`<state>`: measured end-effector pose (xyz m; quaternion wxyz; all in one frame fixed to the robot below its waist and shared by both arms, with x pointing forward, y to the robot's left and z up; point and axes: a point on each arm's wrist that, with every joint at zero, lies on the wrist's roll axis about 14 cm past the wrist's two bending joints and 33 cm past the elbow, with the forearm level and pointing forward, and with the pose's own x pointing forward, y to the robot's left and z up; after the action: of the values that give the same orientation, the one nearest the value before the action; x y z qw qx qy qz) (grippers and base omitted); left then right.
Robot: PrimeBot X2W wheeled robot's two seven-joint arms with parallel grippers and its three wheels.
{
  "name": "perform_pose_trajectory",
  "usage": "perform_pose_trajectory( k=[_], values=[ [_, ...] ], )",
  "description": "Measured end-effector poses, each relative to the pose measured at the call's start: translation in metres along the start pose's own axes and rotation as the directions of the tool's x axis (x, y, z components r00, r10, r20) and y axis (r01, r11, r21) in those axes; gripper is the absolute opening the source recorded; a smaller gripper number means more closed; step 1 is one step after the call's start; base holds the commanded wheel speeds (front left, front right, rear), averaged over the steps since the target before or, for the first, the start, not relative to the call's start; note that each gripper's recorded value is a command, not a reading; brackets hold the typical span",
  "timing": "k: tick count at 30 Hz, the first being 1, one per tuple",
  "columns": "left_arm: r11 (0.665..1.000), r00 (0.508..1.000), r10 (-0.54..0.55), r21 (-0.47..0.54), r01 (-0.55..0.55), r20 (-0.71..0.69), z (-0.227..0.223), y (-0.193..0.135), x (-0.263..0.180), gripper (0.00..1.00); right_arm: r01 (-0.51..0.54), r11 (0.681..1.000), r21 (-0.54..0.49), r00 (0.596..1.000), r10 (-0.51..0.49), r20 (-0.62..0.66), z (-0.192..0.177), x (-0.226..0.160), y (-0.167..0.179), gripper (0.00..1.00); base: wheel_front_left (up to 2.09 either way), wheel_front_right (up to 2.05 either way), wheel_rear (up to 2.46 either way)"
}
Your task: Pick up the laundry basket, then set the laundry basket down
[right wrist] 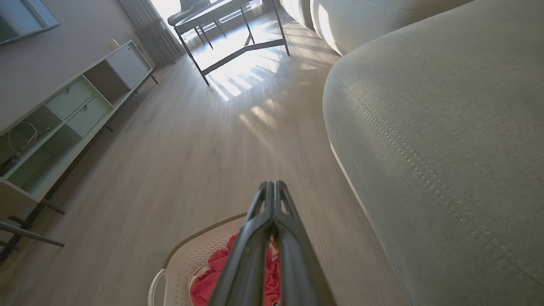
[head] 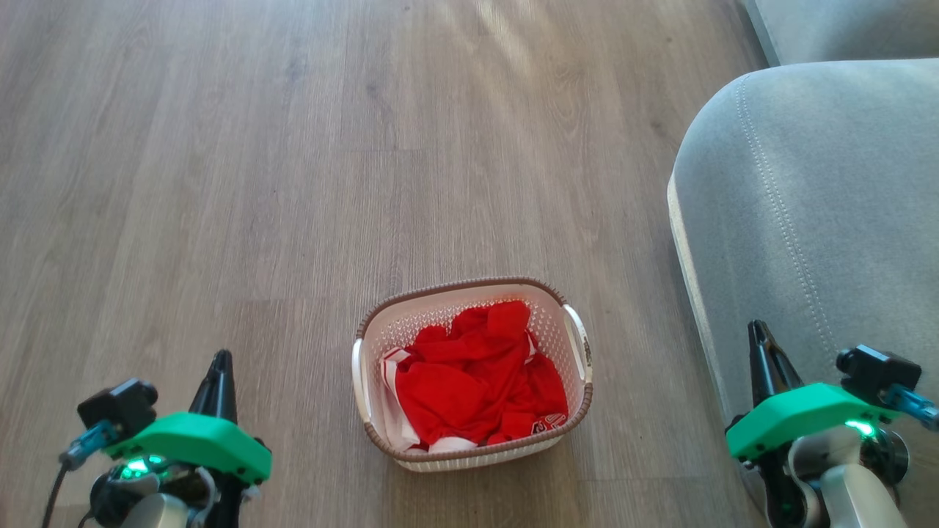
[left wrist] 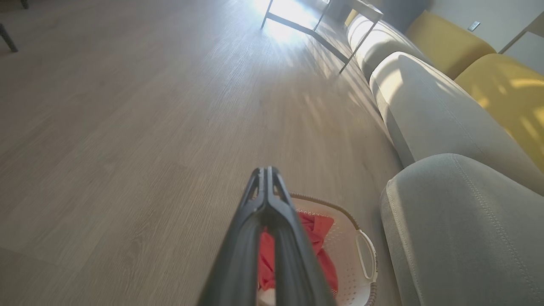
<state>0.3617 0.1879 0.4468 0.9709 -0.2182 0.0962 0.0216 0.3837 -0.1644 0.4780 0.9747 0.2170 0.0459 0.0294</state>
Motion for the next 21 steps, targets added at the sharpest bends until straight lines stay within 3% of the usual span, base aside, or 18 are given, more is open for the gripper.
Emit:
perform_pose_trajectory(
  k=[21],
  values=[
    [0.968, 1.000, 0.019, -0.248, -0.025, -0.025, 0.0003, 0.0024, 0.0017, 0.00, 0.040, 0.968, 0.248, 0.999, -0.040, -0.003, 0.0020, -0.0025, -0.0101, 0.00, 0.00, 0.00, 0.00]
  ],
)
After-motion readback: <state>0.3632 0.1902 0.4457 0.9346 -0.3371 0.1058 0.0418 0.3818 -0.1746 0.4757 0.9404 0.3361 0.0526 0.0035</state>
